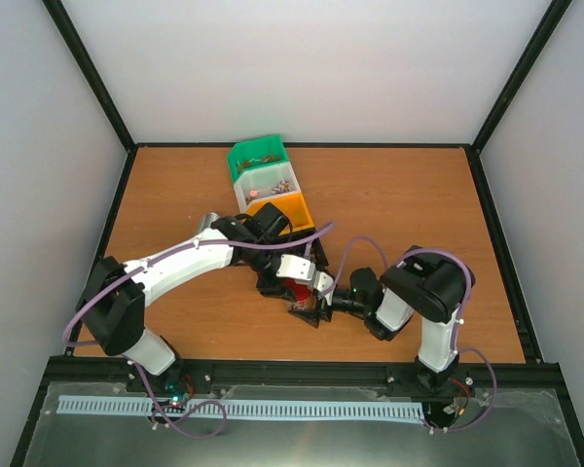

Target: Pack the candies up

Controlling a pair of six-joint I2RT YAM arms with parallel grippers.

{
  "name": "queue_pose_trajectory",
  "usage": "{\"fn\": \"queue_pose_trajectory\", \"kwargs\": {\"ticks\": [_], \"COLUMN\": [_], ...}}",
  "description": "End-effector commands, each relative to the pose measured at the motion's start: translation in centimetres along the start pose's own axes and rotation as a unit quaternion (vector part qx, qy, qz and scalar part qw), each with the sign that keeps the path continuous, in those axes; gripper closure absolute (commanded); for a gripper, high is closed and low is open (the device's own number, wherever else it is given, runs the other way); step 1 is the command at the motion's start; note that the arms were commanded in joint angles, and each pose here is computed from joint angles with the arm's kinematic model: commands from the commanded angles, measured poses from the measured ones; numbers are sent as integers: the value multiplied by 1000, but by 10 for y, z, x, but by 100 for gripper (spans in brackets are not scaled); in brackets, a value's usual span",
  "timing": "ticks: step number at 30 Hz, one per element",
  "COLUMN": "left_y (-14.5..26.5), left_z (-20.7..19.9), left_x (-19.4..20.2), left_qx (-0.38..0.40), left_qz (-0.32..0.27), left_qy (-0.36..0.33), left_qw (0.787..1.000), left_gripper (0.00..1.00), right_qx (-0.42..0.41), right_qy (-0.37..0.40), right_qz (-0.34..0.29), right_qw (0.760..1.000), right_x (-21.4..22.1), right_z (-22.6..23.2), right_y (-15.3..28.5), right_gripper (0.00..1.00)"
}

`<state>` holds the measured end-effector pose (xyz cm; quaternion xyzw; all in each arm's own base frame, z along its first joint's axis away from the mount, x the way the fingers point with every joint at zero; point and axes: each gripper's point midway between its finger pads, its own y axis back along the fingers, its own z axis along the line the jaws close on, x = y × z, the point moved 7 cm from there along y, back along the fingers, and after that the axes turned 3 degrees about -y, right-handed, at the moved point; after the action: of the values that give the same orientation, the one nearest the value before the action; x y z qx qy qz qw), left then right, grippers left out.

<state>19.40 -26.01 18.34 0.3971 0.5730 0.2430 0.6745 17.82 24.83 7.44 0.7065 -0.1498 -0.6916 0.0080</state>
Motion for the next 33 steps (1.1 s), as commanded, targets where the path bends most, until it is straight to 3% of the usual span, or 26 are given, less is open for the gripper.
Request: {"fn": "queue_pose_trajectory", "kwargs": {"ticks": [1, 14, 23, 27, 33], "left_y": [0, 3, 3, 4, 12], "left_z": [-16, -16, -20, -22, -22], "left_x": [12, 22, 24, 25, 18], "left_qx": [41, 43, 44, 41, 33], "left_qz": [18, 35, 34, 34, 24], "left_qy": [24, 22, 27, 29, 27], "left_qw": [999, 998, 998, 998, 999], "left_gripper": [46, 42, 41, 33, 13], "right_qx": [16, 31, 50, 64, 122], "right_qy": [46, 75, 124, 128, 129], "right_qz": [-45, -38, -20, -22, -23], "right_qw": [998, 996, 991, 989, 984], "right_x": [-22, -27, -18, -21, -32], "right_z": [-2, 2, 21, 22, 5], "right_y": [5, 20, 55, 61, 58], "right_gripper": [0, 0, 0, 0, 0]}}
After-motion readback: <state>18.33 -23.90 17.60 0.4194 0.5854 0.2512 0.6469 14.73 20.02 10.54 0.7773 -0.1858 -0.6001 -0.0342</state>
